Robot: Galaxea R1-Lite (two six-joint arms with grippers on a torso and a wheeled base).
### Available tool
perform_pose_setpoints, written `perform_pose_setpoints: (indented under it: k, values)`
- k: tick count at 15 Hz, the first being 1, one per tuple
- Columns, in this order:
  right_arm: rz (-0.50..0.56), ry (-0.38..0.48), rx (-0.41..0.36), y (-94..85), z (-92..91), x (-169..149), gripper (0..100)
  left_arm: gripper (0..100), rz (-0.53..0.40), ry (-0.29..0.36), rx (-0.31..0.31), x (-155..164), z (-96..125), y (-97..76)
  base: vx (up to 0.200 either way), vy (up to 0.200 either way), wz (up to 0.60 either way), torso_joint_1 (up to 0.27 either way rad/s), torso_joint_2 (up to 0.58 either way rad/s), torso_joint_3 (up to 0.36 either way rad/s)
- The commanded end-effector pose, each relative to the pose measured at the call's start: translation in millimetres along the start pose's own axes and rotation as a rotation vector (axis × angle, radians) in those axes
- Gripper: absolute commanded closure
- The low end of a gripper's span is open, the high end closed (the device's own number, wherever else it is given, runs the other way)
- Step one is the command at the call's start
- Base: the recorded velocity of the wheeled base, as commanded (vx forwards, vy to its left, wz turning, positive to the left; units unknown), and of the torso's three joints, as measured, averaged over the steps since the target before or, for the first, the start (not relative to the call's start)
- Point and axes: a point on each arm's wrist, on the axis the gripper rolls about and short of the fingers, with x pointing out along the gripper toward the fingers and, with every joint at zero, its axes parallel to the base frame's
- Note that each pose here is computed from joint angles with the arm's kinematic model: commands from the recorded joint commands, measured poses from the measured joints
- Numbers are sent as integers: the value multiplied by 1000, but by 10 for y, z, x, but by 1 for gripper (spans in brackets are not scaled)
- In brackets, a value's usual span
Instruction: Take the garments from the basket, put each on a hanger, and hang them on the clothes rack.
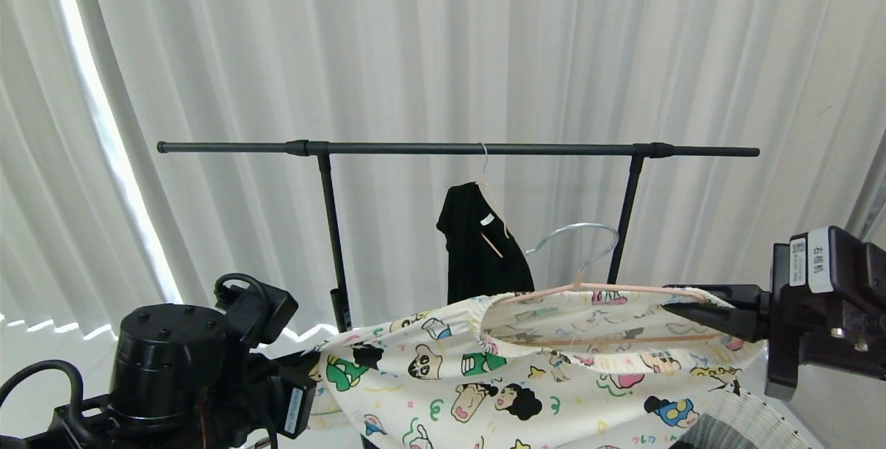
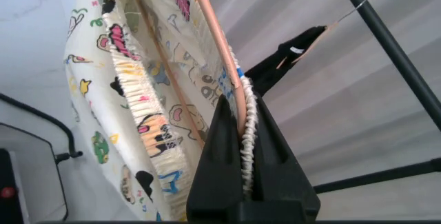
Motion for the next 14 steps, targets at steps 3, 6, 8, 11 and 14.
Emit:
perform_pose_setpoints:
  k: [3,6,8,11,14]
  values:
    - [-5,-5,-4,2,13,-16,100,100,-1,-1,2,10,-7,-7,0,0,0,0,0,0]
    - [-6,-4,-4,1,13,-16,100,0,-35,-68,20,-43,72,-79,0,0,0,0,0,0]
    - [-22,8,-2,-1,8,-20,100,0,-33,-71,19,-51,70,-80,0,0,0,0,0,0]
    - [-127,79,39,-61,-81,-105,100,0,-2,-120,-7,-135,130,-24,0,0,0,0,0,0]
    - [-308,224,158,-13,-319,-311,100,0,123,-143,-42,-176,167,92,0,0,0,0,0,0]
